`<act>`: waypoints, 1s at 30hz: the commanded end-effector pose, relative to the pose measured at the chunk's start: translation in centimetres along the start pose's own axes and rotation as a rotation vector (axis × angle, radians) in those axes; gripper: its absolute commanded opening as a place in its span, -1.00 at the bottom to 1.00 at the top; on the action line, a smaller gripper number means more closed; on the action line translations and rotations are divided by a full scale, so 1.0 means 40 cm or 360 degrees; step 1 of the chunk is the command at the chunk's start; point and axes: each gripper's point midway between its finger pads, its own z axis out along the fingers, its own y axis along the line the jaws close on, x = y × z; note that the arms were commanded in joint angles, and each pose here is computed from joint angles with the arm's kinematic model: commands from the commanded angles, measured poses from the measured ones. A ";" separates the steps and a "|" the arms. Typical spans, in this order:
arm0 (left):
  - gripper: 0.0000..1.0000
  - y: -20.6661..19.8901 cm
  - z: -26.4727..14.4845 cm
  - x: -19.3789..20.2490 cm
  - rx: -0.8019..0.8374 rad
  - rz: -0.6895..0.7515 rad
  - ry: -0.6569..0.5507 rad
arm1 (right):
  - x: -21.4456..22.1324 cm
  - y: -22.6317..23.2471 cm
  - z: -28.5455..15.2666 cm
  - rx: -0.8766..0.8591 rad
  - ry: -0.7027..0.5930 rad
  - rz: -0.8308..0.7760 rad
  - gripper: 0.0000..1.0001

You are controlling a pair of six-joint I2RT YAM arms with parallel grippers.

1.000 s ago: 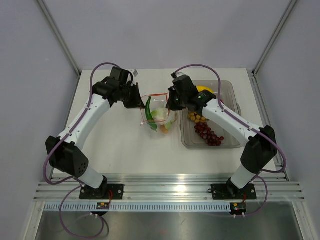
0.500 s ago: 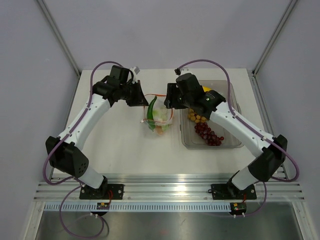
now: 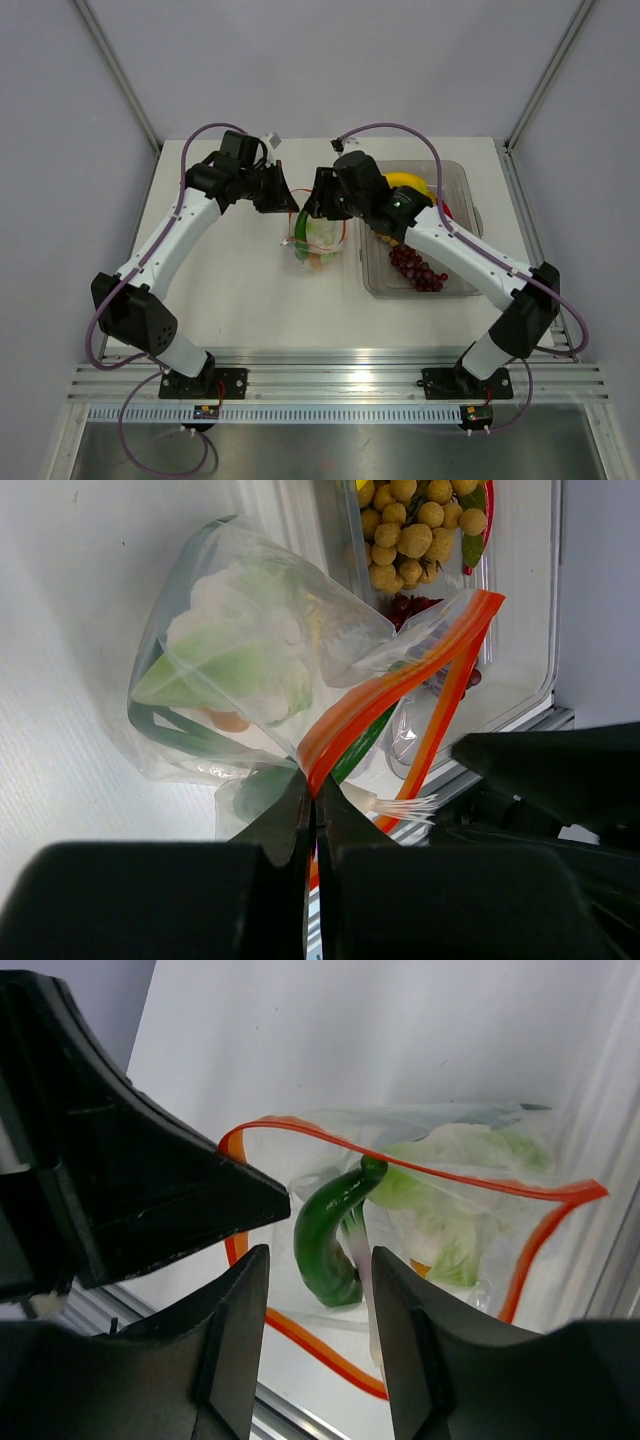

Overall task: Place the food in the zip-top bag and seal the zipper
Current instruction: Adjust the fake vegetable in the zipper food storage bag.

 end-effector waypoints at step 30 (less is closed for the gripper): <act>-1.00 -0.105 -0.060 -0.020 0.0284 -0.0010 -0.0092 | 0.108 -0.004 0.089 -0.0252 -0.0342 -0.0093 -1.00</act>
